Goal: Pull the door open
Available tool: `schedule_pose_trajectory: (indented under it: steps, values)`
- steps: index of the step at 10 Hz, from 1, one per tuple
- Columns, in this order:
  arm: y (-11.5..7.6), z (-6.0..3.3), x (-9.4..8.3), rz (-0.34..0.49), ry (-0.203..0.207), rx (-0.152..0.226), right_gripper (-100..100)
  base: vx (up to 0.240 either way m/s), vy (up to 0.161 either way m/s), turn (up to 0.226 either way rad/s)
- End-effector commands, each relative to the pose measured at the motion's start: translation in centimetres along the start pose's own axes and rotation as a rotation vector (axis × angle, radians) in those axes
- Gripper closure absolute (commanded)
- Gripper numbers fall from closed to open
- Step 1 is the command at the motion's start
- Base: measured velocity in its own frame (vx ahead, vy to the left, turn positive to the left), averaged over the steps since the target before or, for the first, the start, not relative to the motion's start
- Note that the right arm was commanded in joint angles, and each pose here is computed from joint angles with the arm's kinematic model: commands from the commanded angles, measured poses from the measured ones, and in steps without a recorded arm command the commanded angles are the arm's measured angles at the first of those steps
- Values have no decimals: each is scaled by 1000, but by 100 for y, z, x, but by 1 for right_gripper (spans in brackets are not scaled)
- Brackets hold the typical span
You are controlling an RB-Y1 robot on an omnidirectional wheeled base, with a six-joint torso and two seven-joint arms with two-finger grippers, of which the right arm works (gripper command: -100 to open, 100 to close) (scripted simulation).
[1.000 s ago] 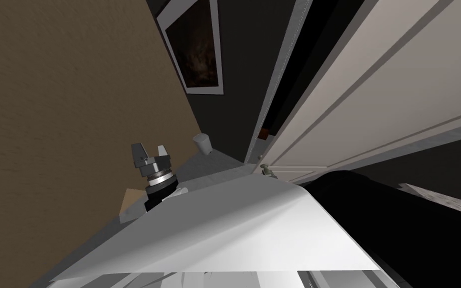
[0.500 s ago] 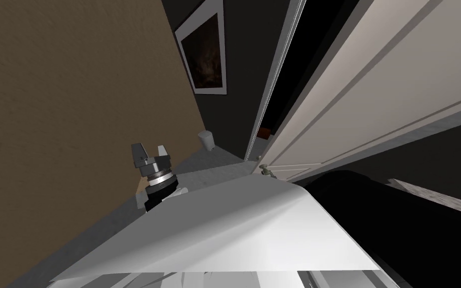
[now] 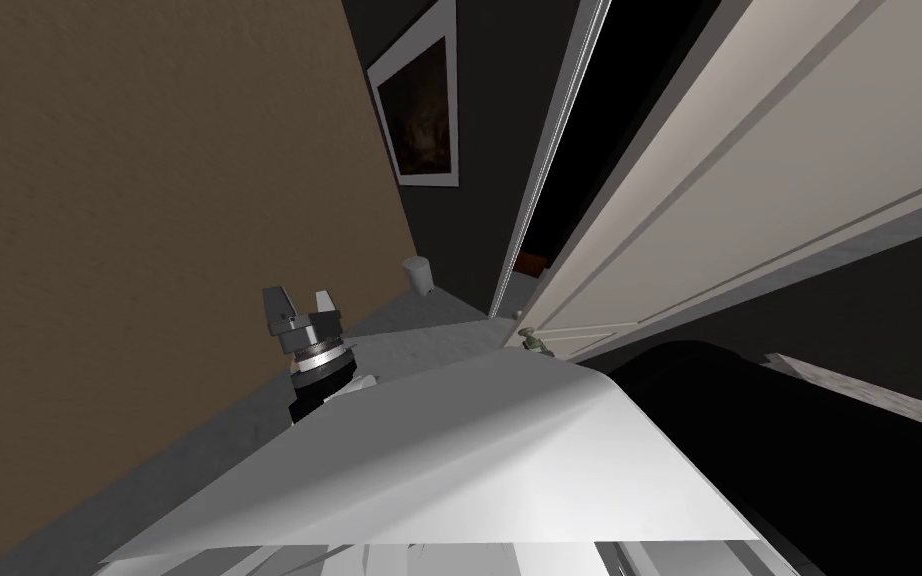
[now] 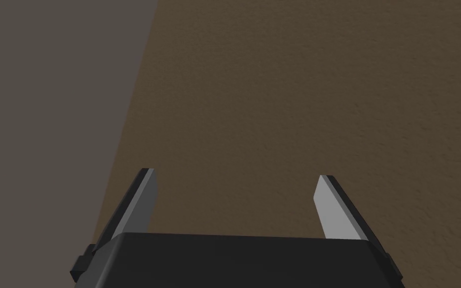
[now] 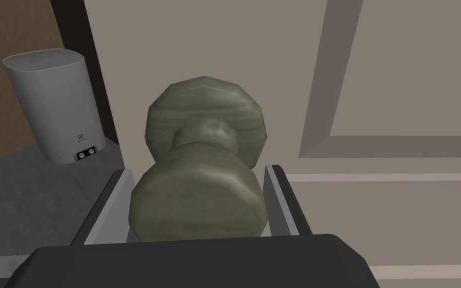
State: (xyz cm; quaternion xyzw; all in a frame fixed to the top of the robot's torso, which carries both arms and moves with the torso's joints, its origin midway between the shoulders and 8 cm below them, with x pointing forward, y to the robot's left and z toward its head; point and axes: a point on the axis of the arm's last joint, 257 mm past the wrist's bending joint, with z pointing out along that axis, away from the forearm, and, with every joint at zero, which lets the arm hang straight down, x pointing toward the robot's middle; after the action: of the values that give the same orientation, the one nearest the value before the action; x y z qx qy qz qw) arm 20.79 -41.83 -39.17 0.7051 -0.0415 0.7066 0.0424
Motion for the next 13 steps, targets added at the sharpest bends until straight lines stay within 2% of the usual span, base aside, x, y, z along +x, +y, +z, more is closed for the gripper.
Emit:
schedule_pose_trajectory:
  steps: [1, 8, 13]
  values:
    - [-6, -10, -14, 1, -4, 12, 100, -222, -27, 115]
    - [12, 43, -1, 1, -2, 60, 100, -216, -20, 119]
    - [10, 67, -7, 1, -3, 78, 100, -158, -21, 98]
